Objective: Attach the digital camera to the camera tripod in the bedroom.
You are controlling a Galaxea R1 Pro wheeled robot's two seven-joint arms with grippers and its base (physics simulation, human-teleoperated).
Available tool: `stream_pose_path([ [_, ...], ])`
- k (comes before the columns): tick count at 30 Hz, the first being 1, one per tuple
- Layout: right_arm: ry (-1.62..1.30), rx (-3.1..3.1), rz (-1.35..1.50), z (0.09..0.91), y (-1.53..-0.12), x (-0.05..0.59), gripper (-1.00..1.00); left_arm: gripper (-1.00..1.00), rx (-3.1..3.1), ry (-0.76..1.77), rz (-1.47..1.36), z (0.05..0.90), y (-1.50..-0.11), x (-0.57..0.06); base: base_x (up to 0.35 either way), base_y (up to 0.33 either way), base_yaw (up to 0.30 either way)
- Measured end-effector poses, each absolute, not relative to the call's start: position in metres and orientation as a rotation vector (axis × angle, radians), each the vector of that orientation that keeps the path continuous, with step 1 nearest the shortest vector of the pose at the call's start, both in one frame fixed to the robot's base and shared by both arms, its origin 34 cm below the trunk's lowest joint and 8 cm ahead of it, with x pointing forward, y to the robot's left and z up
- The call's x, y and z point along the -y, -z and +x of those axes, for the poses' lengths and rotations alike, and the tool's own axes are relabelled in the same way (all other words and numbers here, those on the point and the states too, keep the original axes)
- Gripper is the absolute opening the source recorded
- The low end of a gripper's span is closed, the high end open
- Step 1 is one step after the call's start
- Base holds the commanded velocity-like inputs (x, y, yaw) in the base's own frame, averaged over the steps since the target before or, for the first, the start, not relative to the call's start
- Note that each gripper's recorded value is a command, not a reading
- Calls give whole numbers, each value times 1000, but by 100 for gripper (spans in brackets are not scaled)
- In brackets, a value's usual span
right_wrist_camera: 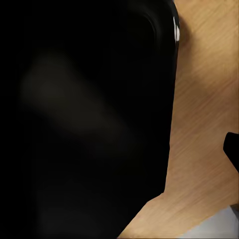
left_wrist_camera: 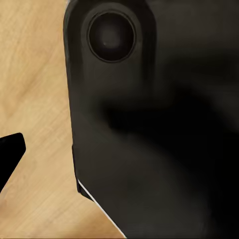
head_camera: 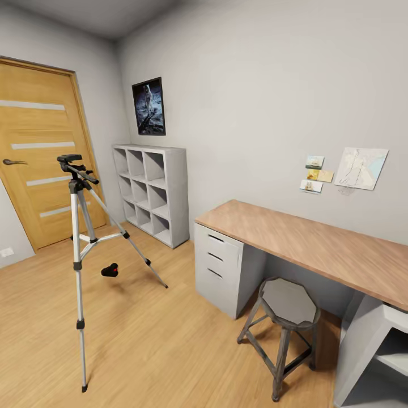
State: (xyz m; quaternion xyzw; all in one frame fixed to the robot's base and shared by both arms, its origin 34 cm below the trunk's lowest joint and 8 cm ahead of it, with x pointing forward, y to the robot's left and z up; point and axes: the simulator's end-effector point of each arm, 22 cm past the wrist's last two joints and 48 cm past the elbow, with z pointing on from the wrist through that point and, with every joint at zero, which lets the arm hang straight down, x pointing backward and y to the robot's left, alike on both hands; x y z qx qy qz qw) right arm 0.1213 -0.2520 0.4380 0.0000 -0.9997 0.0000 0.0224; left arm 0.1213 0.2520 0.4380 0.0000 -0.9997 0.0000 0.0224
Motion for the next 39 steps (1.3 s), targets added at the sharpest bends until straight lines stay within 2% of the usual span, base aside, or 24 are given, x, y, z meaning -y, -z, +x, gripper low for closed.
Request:
stream_pose_path([
  [27,-3,3096,27,120,-438,251,100,100,3158,4,52,140,-438,-255,0,0,4],
  [39,-10,3095,34,120,-438,254,100,100,3156,10,141,140,-438,-257,0,0,224],
])
